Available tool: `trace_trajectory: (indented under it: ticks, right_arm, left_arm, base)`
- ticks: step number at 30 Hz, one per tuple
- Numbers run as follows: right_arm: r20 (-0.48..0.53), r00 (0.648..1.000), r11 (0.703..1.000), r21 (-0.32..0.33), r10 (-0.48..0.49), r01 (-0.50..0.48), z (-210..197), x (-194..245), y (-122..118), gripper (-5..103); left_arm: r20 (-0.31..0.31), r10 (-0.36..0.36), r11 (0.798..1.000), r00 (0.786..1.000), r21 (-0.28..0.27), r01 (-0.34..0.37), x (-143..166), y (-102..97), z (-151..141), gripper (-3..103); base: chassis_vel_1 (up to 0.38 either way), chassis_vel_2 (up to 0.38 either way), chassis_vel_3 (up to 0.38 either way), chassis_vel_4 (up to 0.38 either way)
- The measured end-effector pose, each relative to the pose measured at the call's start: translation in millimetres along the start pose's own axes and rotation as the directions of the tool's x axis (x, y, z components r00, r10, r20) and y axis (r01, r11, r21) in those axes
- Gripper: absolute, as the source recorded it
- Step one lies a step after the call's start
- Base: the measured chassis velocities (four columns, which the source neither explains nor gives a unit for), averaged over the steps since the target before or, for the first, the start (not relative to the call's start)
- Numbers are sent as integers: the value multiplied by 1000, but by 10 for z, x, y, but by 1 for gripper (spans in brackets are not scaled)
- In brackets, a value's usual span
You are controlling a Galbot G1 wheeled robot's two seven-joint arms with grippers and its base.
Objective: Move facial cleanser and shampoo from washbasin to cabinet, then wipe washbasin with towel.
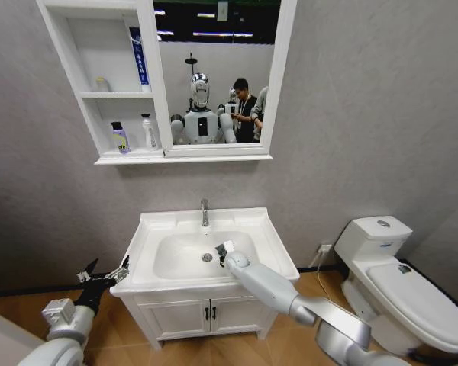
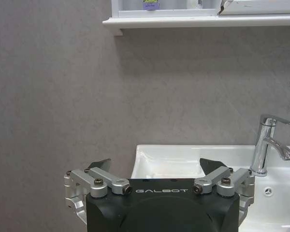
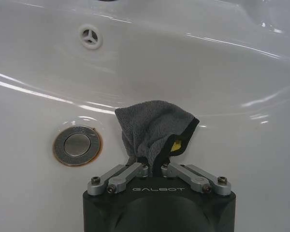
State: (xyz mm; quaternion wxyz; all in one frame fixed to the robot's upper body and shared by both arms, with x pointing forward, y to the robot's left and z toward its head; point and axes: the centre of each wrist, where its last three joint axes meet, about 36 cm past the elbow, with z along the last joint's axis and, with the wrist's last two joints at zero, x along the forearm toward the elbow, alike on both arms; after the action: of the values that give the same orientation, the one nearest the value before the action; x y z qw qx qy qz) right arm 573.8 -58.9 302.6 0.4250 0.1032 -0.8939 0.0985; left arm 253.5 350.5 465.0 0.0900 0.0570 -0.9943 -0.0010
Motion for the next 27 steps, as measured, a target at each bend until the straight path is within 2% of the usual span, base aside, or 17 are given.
trace_trajectory:
  ticks: [7,9,10,13,14,17,19,22,27]
  right_arm:
    - [-7,995,995,-21,-96,96,-197,39,254,6]
    - [-6,988,988,-20,-155,155,-289,90,443,6]
    - [-6,988,988,-20,-155,155,-289,90,443,6]
    - [0,972,972,-8,-236,236,-403,156,771,6]
    - [0,972,972,-8,-236,236,-403,156,771,6]
    - [11,953,953,5,-302,302,-503,241,1088,6]
    - [16,943,943,10,-332,332,-525,274,1180,6]
    - [21,939,939,20,-344,344,-499,252,1200,6]
    - [-5,955,955,28,-297,297,-255,120,1177,6]
  left_arm:
    - [0,0,1000,1000,0,0,0,0,0,100]
    - [0,0,1000,1000,0,0,0,0,0,100]
    - [0,0,1000,1000,0,0,0,0,0,100]
    - [0,0,1000,1000,0,0,0,0,0,100]
    - [0,0,1000,1000,0,0,0,0,0,100]
    - [0,0,1000,1000,0,0,0,0,0,100]
    - [0,0,1000,1000,0,0,0,0,0,100]
    - [0,0,1000,1000,0,0,0,0,0,100]
    - [0,0,1000,1000,0,0,0,0,0,100]
  base:
    - [0,0,0,0]
    - [0,0,0,0]
    - [0,0,0,0]
    - [0,0,0,0]
    - [0,0,0,0]
    - [0,0,0,0]
    - [0,0,0,0]
    - [0,0,0,0]
    - [0,0,0,0]
